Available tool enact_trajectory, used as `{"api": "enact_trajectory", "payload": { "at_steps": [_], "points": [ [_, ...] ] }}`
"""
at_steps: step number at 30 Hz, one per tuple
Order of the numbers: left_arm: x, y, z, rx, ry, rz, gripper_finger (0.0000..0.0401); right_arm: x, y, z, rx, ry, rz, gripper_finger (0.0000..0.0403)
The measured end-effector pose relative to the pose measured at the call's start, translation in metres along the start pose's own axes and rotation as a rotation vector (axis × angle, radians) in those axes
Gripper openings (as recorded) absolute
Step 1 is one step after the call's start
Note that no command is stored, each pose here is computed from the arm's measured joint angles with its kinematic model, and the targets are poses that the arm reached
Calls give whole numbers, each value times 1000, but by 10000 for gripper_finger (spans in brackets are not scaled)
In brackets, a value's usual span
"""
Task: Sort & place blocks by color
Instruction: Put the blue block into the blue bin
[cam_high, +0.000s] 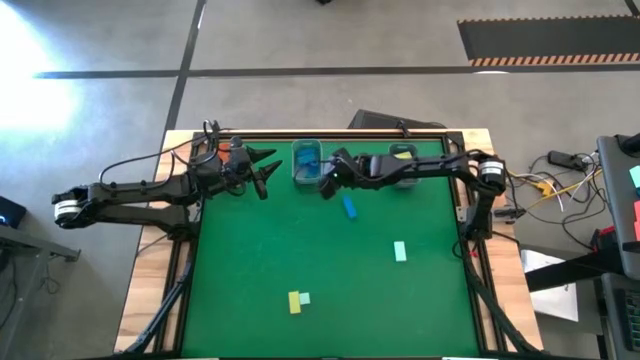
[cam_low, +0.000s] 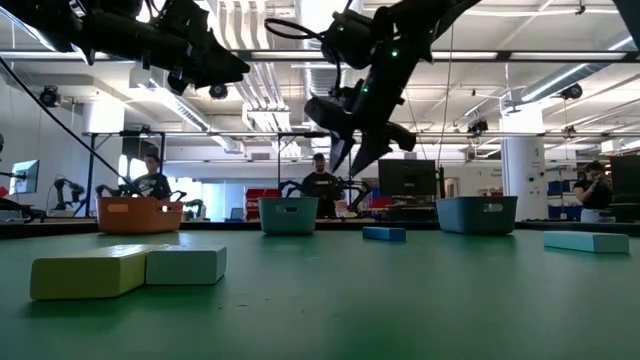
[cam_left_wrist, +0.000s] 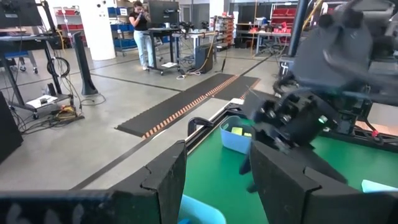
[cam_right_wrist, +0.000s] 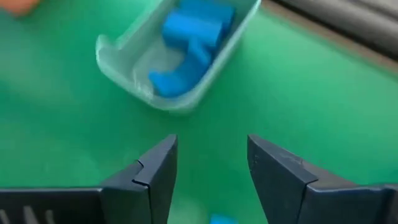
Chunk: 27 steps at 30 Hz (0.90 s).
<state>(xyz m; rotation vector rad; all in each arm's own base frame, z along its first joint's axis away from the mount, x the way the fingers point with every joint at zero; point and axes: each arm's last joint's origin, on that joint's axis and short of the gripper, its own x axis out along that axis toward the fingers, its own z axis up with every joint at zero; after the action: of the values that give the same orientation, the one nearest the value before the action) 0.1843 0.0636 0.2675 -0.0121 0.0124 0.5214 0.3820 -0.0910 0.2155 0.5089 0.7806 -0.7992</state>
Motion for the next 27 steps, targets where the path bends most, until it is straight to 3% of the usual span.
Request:
{"api": "enact_trajectory", "payload": {
  "at_steps": [9, 27],
  "points": [
    [0, 0, 0, -4, -1, 0, 161, -8, 7, -24, 30, 153, -35, 205],
    [0, 0, 0, -3, -2, 0, 161, -19, 22, -48, 45, 222, -48, 238]
  ]
}}
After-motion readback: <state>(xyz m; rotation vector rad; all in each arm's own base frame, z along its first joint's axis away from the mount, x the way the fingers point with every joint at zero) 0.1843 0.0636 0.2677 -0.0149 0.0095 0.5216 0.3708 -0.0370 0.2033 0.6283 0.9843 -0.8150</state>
